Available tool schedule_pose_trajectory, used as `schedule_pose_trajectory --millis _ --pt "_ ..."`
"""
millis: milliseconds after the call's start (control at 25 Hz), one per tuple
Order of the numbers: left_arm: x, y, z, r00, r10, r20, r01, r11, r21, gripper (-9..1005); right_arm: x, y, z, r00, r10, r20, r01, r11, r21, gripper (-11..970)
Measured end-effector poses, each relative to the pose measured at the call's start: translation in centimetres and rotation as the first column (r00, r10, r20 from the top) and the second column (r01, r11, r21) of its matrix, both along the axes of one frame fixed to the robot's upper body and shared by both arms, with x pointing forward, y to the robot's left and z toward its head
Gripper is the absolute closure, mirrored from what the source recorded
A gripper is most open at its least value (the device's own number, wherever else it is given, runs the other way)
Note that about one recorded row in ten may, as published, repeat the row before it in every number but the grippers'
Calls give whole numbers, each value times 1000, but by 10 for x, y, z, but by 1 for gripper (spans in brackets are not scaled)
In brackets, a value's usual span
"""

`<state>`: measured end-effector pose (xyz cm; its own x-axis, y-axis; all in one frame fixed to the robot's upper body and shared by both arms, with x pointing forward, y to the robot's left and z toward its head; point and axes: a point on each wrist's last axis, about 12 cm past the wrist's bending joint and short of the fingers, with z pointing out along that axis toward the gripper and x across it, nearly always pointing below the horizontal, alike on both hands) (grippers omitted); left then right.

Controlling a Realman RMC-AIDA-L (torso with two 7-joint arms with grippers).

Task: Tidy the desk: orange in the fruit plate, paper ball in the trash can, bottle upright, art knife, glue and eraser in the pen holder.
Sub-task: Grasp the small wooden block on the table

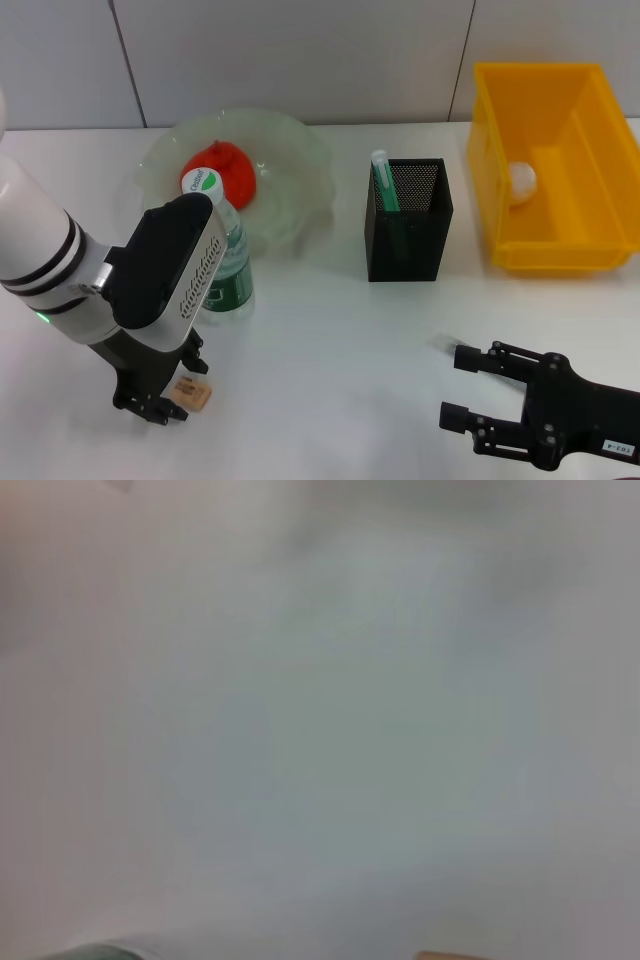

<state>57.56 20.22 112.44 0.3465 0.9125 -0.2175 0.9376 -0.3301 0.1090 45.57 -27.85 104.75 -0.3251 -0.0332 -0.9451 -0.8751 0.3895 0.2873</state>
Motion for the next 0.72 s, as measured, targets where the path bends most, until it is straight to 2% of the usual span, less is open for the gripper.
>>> schedule_pose_trajectory --millis 720 --pt "4 0 -6 1000 -5 -2 5 1000 18 516 1 0 0 1000 -1 -1 1 1000 -1 201"
